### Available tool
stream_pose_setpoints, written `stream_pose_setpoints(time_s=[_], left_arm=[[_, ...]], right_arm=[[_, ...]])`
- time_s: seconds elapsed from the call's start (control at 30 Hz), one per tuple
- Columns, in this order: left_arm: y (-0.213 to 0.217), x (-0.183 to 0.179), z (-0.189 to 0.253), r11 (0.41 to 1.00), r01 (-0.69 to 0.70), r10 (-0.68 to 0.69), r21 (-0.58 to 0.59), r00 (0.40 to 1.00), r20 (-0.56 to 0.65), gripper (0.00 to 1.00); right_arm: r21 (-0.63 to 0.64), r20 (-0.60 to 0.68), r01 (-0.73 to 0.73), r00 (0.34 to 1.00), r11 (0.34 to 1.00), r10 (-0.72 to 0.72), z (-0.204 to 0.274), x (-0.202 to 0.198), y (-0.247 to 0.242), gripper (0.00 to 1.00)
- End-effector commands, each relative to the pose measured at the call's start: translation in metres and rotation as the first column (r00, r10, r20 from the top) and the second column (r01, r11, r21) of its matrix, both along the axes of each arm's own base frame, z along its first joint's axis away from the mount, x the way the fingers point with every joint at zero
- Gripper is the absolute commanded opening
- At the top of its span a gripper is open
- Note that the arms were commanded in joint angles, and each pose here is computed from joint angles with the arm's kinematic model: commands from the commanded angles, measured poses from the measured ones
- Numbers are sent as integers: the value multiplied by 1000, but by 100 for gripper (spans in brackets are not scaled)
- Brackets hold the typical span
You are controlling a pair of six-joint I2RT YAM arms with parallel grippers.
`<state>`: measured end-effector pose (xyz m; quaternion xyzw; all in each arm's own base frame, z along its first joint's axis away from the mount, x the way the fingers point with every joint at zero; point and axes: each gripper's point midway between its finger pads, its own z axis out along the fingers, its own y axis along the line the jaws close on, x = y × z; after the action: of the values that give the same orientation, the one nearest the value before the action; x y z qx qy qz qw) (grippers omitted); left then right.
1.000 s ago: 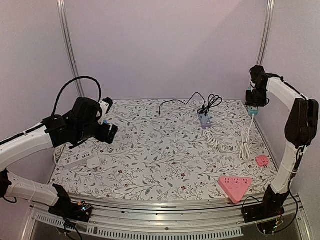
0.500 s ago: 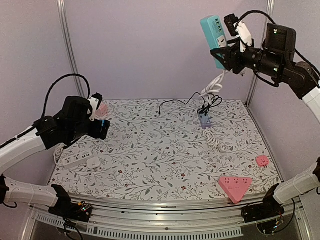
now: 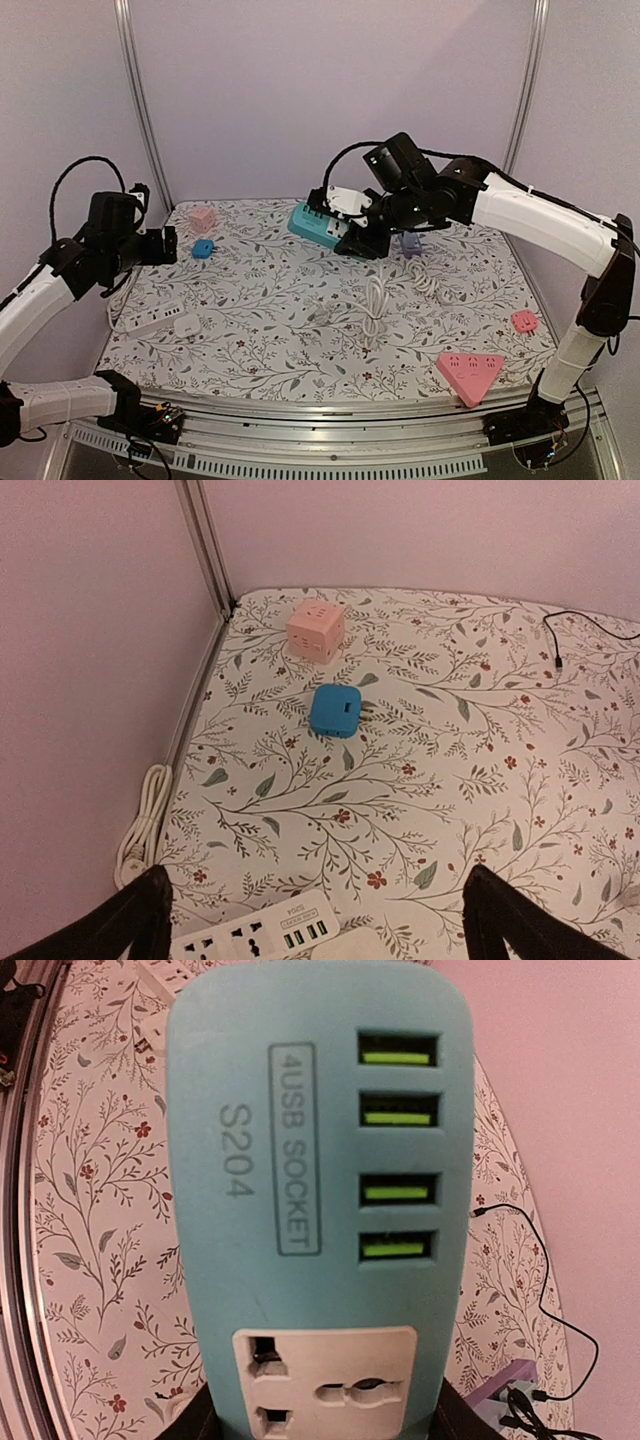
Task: Insert the plug
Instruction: Place the socket at the center of the board.
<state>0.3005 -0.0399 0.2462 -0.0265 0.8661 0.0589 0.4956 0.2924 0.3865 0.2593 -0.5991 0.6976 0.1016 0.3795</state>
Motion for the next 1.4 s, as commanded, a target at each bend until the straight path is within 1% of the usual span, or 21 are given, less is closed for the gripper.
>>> stream_pose_setpoints(time_s=[0.0,0.1,0.3,0.37,0.43,0.47,0.53,0.63,0.7,0.77,0.8,0.87,0.97,1.03,1.13,1.2,1.23,1.27,1.3,1.37], left_arm=[[5,-3,-15,998,-14,12,-55,999,-36,99],[7,-2,-18,997,-21,18,-71,999,-41,100],[9,-1,-20,997,-24,20,-72,999,-44,99],[11,-2,-21,997,-27,24,-70,999,-46,99],[11,-2,-21,997,-29,26,-72,999,-43,100],[11,-2,-22,997,-29,26,-72,999,-44,100],[11,-2,-24,997,-27,24,-72,999,-48,100],[10,-1,-25,997,-20,16,-74,999,-50,100],[9,0,-26,997,-14,10,-77,999,-54,99],[9,1,-27,997,-10,5,-79,998,-61,99],[8,2,-28,997,-9,4,-81,998,-64,100],[8,3,-30,996,-8,2,-86,998,-69,100],[8,3,-30,996,-9,2,-89,998,-70,100],[8,2,-30,996,-7,0,-92,998,-69,100],[7,2,-32,996,-5,-2,-93,997,-73,100],[7,2,-32,996,-3,-4,-93,997,-74,99],[7,2,-33,996,-2,-5,-92,997,-76,99],[7,2,-33,996,-1,-6,-92,997,-79,100],[6,3,-33,996,0,-7,-94,997,-78,99],[6,3,-33,995,3,-11,-95,997,-79,99]], right_arm=[[-16,202,29,979,999,-26,47,19,-17,0],[-65,283,79,957,995,-58,54,37,-21,0],[-53,411,226,893,973,-185,86,78,-20,0],[-52,434,282,870,958,-233,85,91,-18,0],[-77,427,299,872,951,-239,69,96,-12,0],[-105,403,282,889,954,-219,51,93,-5,0],[-163,325,202,935,966,-140,9,74,12,0],[-240,160,11,987,971,28,-56,22,37,0],[-243,20,-133,990,961,142,-88,-20,51,0],[-197,-131,-247,966,949,224,-109,-57,62,0],[-181,-201,-282,948,942,245,-121,-73,66,0],[-184,-277,-294,931,938,238,-142,-89,71,0],[-278,-320,-280,929,919,187,-185,-99,70,0],[-306,-359,-293,917,906,175,-207,-104,69,0],[-328,-387,-297,908,897,159,-224,-107,66,3],[-338,-393,-310,904,888,166,-231,-108,64,7],[-341,-391,-313,905,886,169,-232,-108,64,11],[-344,-391,-316,905,884,171,-234,-107,64,23],[-346,-387,-320,905,882,177,-233,-108,64,40],[-342,-365,-314,913,886,183,-228,-104,65,96]])
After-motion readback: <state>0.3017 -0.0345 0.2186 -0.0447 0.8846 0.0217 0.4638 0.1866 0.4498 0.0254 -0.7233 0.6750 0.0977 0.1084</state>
